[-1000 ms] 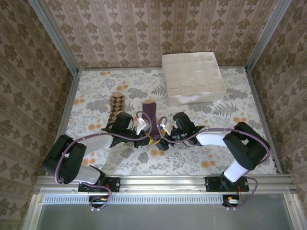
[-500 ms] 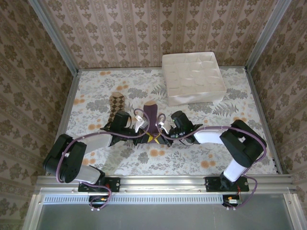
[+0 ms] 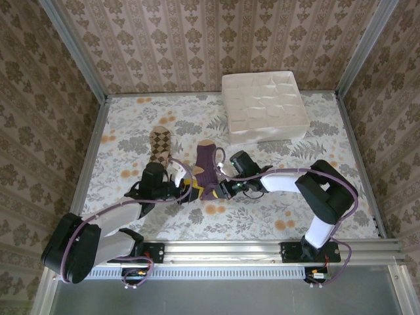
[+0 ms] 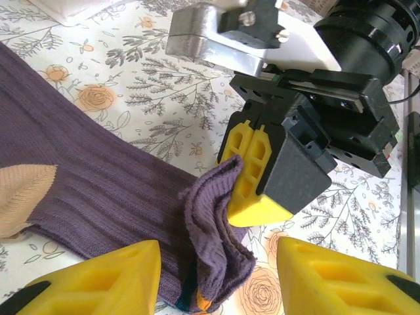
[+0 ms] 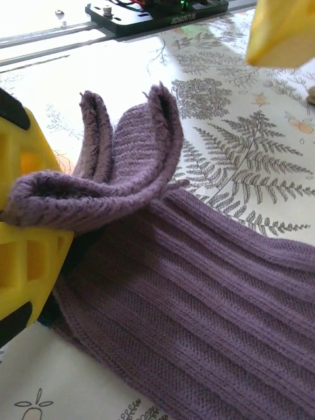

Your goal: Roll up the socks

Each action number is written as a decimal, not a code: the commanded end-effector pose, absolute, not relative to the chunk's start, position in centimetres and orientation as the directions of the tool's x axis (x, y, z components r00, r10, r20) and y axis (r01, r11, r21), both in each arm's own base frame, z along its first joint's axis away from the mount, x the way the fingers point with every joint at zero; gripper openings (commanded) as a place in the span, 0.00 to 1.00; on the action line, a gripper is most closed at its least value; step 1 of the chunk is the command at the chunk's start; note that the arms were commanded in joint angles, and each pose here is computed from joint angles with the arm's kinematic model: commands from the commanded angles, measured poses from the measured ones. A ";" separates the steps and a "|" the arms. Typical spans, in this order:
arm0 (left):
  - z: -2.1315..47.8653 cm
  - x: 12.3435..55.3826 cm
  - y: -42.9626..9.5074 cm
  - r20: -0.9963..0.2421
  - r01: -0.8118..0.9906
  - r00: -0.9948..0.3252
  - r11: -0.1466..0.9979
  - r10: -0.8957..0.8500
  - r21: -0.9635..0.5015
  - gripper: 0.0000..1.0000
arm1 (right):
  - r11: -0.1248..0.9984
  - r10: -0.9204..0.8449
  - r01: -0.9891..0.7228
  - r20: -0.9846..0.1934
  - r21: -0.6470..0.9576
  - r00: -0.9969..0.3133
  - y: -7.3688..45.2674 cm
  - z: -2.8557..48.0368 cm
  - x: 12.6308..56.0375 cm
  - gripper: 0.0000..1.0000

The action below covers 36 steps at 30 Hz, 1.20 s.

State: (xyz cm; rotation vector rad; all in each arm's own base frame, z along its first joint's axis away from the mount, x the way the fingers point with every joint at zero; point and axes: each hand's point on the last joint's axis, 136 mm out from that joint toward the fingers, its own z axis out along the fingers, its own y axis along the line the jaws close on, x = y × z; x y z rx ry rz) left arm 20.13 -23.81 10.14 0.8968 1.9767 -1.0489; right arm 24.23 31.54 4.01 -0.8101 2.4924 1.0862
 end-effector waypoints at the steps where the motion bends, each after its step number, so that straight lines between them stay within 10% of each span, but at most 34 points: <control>1: 10.4 20.2 -23.9 -0.840 0.817 -0.498 0.442 0.216 -0.371 0.48 | 0.620 -0.363 -0.528 -0.384 0.580 -0.849 31.1 3.3 24.5 0.00; 16: 7.7 19.8 -26.7 -0.791 0.845 -0.476 0.450 0.384 -0.289 0.49 | 0.629 -0.360 -0.493 -0.337 0.601 -0.870 31.4 3.8 24.5 0.00; 28: 7.0 20.0 -27.6 -0.757 0.821 -0.531 0.452 0.381 -0.349 0.11 | 0.649 -0.324 -0.434 -0.290 0.625 -0.901 30.7 3.9 24.2 0.00; 36: 7.2 19.3 -28.5 -0.757 0.823 -0.533 0.440 0.378 -0.360 0.29 | 0.692 -0.277 -0.360 -0.230 0.626 -0.933 29.6 3.9 24.1 0.00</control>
